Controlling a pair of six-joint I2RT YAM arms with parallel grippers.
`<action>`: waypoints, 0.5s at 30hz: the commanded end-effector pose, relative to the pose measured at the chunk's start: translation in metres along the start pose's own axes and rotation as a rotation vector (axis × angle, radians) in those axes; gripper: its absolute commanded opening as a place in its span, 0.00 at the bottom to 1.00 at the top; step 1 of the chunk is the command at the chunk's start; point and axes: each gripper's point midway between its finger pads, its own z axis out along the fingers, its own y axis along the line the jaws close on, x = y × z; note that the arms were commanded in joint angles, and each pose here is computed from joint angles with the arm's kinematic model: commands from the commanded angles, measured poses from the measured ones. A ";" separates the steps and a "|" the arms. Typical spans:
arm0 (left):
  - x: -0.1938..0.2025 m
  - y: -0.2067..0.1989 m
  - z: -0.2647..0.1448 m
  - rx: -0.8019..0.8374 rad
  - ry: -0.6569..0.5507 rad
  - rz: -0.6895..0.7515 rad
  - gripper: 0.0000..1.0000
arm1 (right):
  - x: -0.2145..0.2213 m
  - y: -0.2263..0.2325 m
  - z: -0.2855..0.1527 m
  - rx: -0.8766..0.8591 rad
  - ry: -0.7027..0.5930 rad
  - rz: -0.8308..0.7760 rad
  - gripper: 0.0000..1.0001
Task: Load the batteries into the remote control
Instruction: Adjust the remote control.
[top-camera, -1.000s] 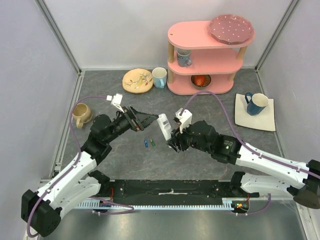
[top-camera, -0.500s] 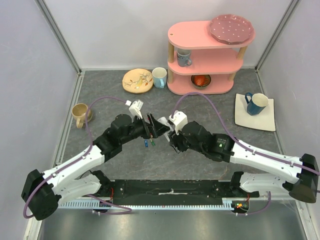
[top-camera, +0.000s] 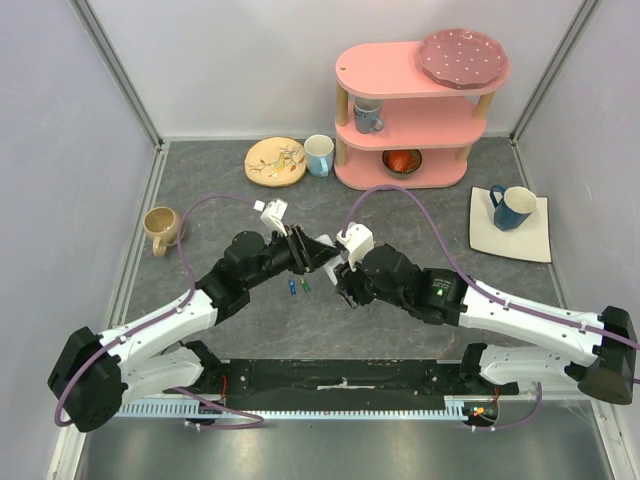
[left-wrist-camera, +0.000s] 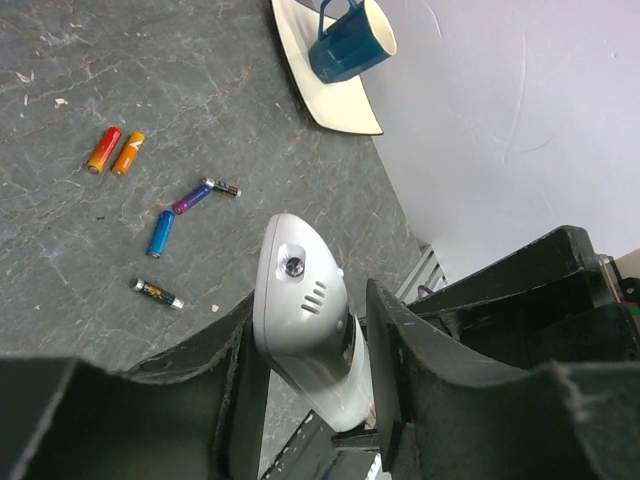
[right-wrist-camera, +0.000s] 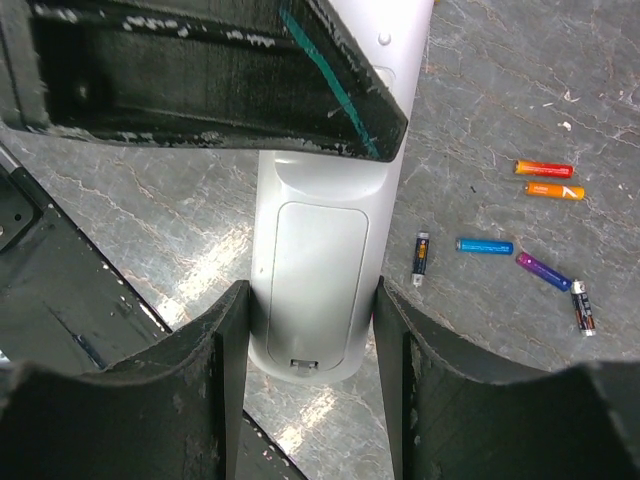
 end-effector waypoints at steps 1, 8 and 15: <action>-0.003 -0.019 0.002 0.097 -0.026 -0.024 0.45 | -0.025 0.006 -0.003 -0.017 -0.094 0.034 0.34; 0.005 -0.021 0.003 0.122 -0.006 -0.028 0.40 | -0.027 0.007 -0.003 -0.017 -0.099 0.032 0.34; 0.007 -0.021 0.003 0.129 -0.005 -0.031 0.20 | -0.025 0.005 -0.003 -0.011 -0.096 0.033 0.34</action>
